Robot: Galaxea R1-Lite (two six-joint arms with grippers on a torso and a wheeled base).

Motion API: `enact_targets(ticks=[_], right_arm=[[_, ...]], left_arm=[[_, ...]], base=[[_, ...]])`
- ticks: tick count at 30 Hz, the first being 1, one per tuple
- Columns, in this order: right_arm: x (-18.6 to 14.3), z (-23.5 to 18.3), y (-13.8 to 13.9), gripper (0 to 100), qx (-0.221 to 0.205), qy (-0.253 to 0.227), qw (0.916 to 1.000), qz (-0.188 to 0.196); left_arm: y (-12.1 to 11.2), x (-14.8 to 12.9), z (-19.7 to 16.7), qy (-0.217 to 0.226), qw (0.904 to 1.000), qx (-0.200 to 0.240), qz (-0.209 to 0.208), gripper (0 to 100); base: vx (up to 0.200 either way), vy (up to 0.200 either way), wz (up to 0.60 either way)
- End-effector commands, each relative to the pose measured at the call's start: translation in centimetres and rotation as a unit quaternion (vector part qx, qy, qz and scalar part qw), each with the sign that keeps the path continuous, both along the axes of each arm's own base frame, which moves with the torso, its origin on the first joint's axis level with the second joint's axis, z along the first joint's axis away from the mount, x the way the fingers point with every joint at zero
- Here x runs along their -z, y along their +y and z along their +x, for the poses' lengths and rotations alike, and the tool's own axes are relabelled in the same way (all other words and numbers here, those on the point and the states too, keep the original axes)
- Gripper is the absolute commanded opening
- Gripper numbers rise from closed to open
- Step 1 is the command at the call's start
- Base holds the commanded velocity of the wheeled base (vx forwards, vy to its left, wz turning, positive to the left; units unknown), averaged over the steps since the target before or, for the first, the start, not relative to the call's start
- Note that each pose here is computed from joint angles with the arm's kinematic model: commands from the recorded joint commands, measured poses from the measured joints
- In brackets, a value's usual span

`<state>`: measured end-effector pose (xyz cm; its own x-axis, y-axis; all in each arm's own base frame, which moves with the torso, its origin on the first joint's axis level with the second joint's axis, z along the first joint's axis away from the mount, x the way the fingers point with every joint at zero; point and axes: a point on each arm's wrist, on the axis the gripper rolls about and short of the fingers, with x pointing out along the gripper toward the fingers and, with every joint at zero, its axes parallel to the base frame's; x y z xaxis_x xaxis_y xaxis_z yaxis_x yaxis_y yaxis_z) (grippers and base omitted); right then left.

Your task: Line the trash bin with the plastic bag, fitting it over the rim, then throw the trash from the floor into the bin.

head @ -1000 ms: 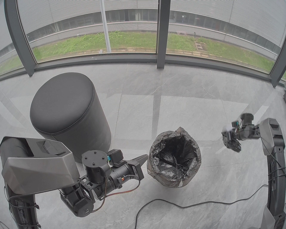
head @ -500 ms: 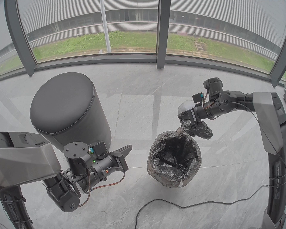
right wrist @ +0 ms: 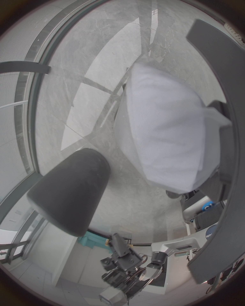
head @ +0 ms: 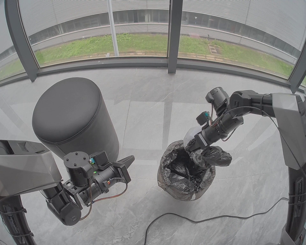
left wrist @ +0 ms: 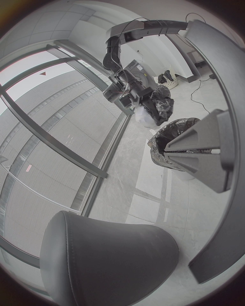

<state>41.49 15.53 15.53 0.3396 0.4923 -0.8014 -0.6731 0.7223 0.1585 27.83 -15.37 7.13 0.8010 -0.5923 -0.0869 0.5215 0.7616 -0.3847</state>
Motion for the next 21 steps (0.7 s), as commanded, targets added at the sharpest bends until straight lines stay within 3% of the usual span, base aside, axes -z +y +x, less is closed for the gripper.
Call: enact_targets(ticks=[1, 8, 13, 14, 17, 21], right_arm=[[4.0, 0.2, 2.5, 0, -0.020, 0.037, 0.9986, -0.033], [7.7, 0.7, 3.5, 0, -0.053, 0.053, 0.9954, -0.060], [8.2, 1.2, 2.7, 0, -0.062, 0.047, 0.9945, -0.069], [8.2, 1.2, 2.7, 100, -0.061, 0.047, 0.9946, -0.070], [8.7, 1.7, 2.7, 100, -0.060, 0.035, 0.9953, -0.067], [9.7, 3.6, 3.1, 100, -0.054, -0.033, 0.9971, -0.043]], left_arm=[[0.7, 0.8, 0.6, 0.010, 0.9999, -0.012, 0.005, 0], [1.6, 1.3, 1.3, 0.016, 0.9994, -0.029, 0.008, 0], [1.8, 1.3, 1.4, 0.016, 0.9993, -0.032, 0.008, 0], [1.8, 1.3, 1.4, 0.016, 0.9993, -0.032, 0.008, 0], [1.8, 1.4, 1.4, 0.016, 0.9993, -0.032, 0.008, 0], [1.8, 1.6, 1.4, 0.020, 0.9992, -0.032, 0.010, 0]], base=[[0.000, 0.000, 0.00], [0.000, 0.000, 0.00], [0.000, 0.000, 0.00], [0.000, 0.000, 0.00], [0.000, 0.000, 0.00], [0.000, 0.000, 0.00]])
